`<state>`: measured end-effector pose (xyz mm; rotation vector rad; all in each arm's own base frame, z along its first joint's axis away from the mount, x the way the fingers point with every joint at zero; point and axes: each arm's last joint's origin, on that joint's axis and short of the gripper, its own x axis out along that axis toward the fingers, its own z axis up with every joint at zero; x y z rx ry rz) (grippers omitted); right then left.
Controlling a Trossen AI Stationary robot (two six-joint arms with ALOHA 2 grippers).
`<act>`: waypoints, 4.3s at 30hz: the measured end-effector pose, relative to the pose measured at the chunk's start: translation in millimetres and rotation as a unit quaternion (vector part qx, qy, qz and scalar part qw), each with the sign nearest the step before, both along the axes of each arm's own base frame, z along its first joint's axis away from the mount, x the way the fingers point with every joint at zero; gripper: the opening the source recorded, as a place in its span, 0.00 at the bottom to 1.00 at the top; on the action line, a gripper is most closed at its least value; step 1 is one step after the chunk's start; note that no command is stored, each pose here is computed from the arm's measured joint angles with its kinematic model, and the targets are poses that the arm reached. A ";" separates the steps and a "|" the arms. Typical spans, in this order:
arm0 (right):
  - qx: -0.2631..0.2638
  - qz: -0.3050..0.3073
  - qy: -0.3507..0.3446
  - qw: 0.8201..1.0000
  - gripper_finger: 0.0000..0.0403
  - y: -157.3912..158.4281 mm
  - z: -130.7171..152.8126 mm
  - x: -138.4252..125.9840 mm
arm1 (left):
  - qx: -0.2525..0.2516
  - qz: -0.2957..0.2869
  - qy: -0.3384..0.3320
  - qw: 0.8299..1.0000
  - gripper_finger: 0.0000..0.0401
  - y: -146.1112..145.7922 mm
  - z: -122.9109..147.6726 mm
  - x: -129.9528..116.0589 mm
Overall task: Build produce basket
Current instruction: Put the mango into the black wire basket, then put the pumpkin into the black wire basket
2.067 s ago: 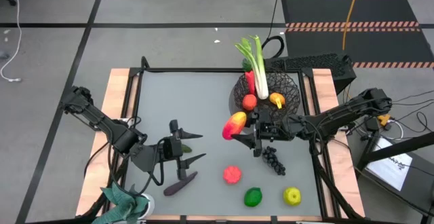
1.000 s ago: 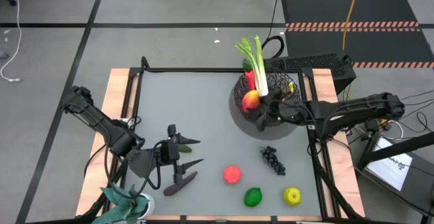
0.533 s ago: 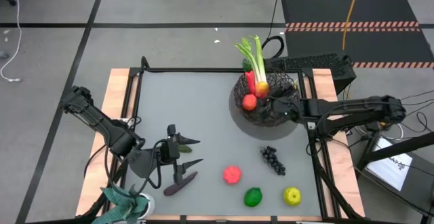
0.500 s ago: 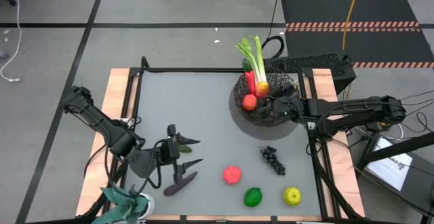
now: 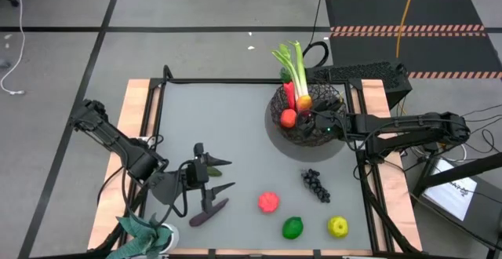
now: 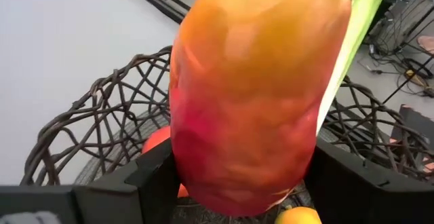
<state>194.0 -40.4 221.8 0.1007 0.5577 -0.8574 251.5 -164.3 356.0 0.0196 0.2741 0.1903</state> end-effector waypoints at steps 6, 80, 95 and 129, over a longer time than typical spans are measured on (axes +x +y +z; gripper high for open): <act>0.000 -0.001 0.000 1.000 0.65 0.0 0.0 0.0 | -0.002 0.000 -0.003 1.000 0.69 -0.2 0.5 0.1; -0.003 0.286 -0.169 0.943 0.79 132.2 56.4 12.2 | 0.068 -0.034 0.182 0.980 0.97 -47.9 -231.0 115.1; -0.005 0.283 -0.168 0.944 0.79 130.5 56.3 12.8 | 0.069 -0.076 0.146 0.984 0.71 -37.0 -235.9 134.7; 0.071 0.387 -0.079 0.916 0.80 152.4 14.7 37.1 | 0.109 -0.089 0.111 0.984 0.47 -38.9 -179.1 122.1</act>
